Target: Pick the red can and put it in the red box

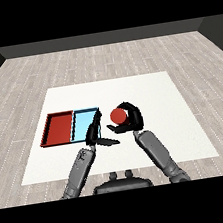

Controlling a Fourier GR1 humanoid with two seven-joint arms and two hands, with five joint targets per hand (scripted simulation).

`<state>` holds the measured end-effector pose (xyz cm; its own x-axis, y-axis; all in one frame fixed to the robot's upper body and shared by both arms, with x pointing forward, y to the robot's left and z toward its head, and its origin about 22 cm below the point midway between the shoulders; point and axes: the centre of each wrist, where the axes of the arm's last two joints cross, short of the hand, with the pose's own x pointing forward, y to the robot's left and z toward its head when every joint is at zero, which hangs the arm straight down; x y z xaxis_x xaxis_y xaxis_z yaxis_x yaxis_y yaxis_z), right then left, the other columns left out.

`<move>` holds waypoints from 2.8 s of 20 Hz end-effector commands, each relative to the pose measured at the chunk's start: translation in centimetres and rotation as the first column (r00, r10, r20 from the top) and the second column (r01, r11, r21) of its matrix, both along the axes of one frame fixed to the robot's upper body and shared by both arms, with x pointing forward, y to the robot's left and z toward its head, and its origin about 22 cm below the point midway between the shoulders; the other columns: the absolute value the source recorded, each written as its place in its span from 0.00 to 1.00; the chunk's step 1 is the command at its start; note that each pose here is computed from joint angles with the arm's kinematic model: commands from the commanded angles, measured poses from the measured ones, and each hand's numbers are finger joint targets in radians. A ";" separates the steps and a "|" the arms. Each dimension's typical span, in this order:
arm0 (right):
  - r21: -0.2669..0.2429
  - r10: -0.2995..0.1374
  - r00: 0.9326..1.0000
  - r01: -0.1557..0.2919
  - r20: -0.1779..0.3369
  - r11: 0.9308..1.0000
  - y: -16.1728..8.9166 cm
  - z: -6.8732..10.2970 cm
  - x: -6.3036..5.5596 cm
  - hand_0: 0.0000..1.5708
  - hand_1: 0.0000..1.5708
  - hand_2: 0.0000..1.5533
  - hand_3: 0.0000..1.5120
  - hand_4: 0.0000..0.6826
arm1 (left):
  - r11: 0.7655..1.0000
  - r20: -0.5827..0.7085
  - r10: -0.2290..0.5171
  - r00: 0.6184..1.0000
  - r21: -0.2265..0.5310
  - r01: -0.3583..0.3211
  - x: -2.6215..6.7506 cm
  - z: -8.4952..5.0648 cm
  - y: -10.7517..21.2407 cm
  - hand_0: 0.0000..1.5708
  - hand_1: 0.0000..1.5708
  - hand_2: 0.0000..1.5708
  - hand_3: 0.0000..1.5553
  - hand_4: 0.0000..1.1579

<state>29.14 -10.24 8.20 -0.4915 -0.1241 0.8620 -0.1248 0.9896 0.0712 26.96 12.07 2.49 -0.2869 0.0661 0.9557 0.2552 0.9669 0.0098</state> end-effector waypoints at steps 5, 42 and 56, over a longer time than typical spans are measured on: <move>0.008 0.026 0.999 -0.026 0.020 1.000 0.0 0.4 -1.0 0.93 0.93 0.93 0.92 0.96 | 1.000 -0.044 -0.006 0.999 0.001 0.006 -1.02 -2.1 -0.6 0.00 0.00 0.00 0.00 0.00; 0.081 0.121 0.993 -0.121 0.008 0.989 4.0 -0.1 -1.2 0.96 0.96 0.94 0.92 0.95 | 0.986 -0.139 0.121 0.983 -0.095 -0.135 0.94 -2.2 -6.1 1.00 1.00 1.00 0.96 0.97; 0.084 0.132 0.991 -0.131 -0.007 0.988 3.8 -0.3 -2.4 0.92 0.92 0.89 0.89 0.60 | 0.974 -0.032 0.173 0.984 -0.146 -0.176 0.95 -3.5 -4.5 1.00 1.00 1.00 0.96 0.99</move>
